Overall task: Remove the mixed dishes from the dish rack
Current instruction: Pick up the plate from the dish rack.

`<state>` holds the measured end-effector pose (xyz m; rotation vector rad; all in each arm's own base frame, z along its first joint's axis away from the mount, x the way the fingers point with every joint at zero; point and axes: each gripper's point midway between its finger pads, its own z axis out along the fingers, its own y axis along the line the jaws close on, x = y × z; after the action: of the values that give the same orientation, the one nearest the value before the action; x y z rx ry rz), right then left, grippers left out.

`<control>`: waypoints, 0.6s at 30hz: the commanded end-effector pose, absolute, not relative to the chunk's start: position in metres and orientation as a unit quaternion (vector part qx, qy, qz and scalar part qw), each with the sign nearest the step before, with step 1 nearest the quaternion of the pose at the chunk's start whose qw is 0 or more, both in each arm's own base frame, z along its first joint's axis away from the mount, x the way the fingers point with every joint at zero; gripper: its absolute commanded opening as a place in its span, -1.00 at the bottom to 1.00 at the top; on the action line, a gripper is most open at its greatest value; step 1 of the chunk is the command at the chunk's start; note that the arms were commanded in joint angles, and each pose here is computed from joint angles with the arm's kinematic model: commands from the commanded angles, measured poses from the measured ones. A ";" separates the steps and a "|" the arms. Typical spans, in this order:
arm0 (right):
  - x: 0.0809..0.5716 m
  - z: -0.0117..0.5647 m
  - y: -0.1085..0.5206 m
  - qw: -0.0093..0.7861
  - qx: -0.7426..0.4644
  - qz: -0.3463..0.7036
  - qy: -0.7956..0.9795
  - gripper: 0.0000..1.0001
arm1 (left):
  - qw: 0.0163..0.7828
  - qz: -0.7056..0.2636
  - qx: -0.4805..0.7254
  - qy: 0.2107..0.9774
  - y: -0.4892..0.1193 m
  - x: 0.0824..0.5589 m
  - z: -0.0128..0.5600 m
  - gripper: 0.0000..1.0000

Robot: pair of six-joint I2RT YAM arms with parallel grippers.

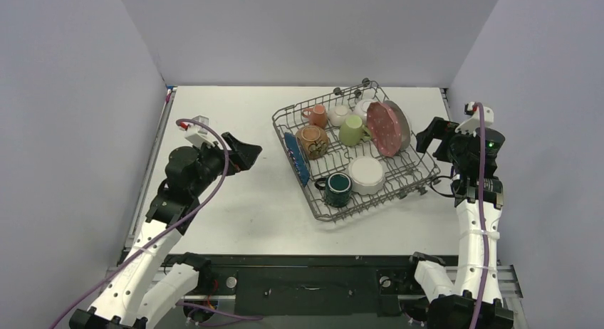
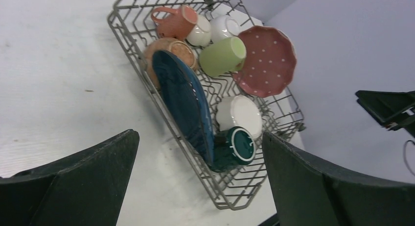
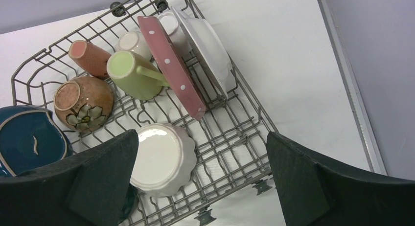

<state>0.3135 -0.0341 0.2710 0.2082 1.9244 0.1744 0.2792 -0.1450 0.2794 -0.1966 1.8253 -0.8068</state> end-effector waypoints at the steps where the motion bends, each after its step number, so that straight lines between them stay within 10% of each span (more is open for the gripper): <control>1: 0.312 0.294 -0.028 0.596 0.071 0.084 0.796 1.00 | 0.504 -0.466 -0.110 0.719 -0.177 0.278 0.306 0.93; 18: 0.294 0.255 0.036 0.551 -0.174 0.127 0.806 1.00 | 0.445 -0.522 -0.081 0.723 -0.239 0.292 0.289 0.93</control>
<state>0.3012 0.0182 0.2569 -0.2117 1.9500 0.2929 0.2796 -0.2295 0.2662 -0.2361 1.8671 -1.2773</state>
